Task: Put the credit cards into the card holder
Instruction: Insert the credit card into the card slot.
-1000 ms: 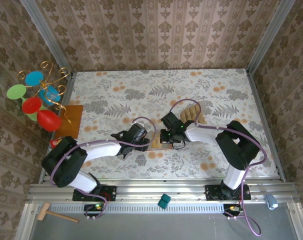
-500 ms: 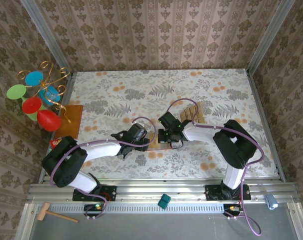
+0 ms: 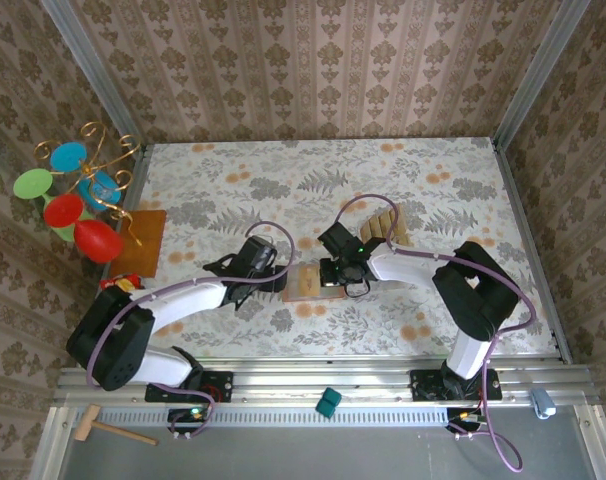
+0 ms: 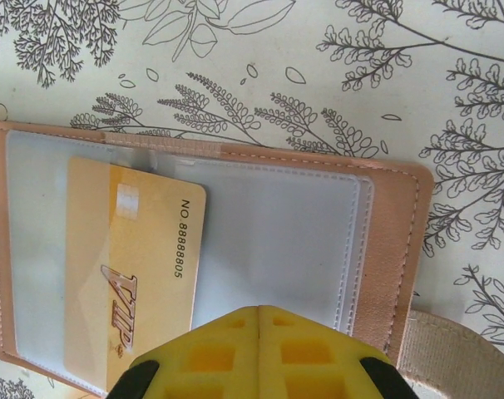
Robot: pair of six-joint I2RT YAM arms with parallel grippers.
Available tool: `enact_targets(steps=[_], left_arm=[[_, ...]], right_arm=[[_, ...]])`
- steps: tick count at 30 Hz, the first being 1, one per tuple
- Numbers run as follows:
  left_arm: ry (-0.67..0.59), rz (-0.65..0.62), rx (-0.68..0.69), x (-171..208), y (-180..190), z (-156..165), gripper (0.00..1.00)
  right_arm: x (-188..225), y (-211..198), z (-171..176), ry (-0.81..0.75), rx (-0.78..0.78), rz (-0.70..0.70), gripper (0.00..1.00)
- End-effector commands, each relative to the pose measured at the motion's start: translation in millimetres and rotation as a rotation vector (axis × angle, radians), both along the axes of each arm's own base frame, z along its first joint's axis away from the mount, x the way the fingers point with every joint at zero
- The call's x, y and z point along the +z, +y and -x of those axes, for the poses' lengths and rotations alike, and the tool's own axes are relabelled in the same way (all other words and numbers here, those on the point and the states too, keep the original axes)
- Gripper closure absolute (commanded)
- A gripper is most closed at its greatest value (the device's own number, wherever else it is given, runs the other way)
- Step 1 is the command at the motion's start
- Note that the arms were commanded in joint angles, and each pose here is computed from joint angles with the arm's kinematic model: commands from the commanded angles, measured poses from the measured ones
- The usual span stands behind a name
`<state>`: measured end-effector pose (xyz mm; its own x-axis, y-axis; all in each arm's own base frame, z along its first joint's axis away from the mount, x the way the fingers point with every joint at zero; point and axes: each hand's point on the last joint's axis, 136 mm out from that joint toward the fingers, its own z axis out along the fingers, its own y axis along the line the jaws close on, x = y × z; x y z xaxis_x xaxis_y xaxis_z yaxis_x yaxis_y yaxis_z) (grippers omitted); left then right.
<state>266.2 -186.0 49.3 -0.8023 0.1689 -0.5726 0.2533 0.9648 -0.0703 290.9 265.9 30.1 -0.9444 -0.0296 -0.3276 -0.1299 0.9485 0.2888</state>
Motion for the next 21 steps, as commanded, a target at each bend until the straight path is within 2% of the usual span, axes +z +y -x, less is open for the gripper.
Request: enact_targets(steps=[1, 9, 21], left_arm=[[0.072, -0.036, 0.034, -15, 16, 15, 0.13], [0.112, -0.076, 0.063, -30, 27, 24, 0.13], [0.138, -0.101, 0.033, -39, 18, 18, 0.14]], right_arm=[[9, 1, 0, -0.019, 0.017, 0.016, 0.96], [5, 10, 0, -0.012, 0.033, 0.015, 0.97], [-2, 20, -2, 0.004, 0.049, 0.025, 0.97]])
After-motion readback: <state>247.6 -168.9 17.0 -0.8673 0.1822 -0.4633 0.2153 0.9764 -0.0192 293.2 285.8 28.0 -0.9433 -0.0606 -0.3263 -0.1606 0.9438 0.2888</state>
